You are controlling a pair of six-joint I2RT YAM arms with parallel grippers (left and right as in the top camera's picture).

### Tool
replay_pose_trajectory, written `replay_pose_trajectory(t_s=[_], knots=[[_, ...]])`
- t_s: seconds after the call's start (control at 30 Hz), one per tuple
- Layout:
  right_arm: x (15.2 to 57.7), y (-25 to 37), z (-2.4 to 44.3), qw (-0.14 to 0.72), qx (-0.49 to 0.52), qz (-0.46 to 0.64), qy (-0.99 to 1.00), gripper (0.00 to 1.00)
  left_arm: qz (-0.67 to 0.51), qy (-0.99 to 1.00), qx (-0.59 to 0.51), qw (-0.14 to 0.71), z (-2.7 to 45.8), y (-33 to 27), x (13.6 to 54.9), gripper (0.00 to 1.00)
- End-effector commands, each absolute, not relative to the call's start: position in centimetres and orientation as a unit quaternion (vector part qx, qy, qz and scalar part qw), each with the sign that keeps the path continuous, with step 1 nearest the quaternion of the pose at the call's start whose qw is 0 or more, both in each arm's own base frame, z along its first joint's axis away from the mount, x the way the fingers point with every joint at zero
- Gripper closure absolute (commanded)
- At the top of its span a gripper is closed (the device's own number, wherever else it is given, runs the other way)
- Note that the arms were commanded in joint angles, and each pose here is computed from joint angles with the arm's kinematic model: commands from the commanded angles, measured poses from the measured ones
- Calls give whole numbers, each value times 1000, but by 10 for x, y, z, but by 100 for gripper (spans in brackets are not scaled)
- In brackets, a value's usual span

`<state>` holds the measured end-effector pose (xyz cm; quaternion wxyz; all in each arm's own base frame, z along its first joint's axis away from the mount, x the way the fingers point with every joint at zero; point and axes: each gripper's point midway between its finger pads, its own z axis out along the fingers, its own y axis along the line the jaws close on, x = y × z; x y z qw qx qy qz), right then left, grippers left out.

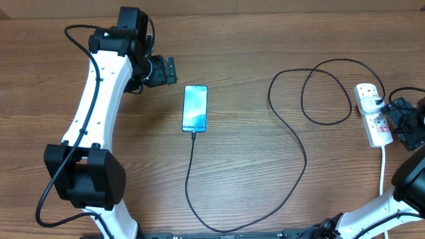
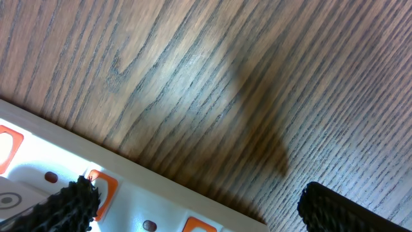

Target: Plug charger to phone and switch on socket

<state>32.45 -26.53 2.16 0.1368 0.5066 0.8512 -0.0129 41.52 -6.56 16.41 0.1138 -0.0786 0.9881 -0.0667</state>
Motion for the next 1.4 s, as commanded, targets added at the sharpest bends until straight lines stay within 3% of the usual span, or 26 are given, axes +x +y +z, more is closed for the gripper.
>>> replay_pose_trajectory(t_s=[0.0,1.37], knots=[[327,-265,21,141,503,-11,852,0,-64,987,-81,125,172,-62,416,0],[330,-255,20,137,476,14,868,0,-64,987,-81,125,172,-62,416,0]])
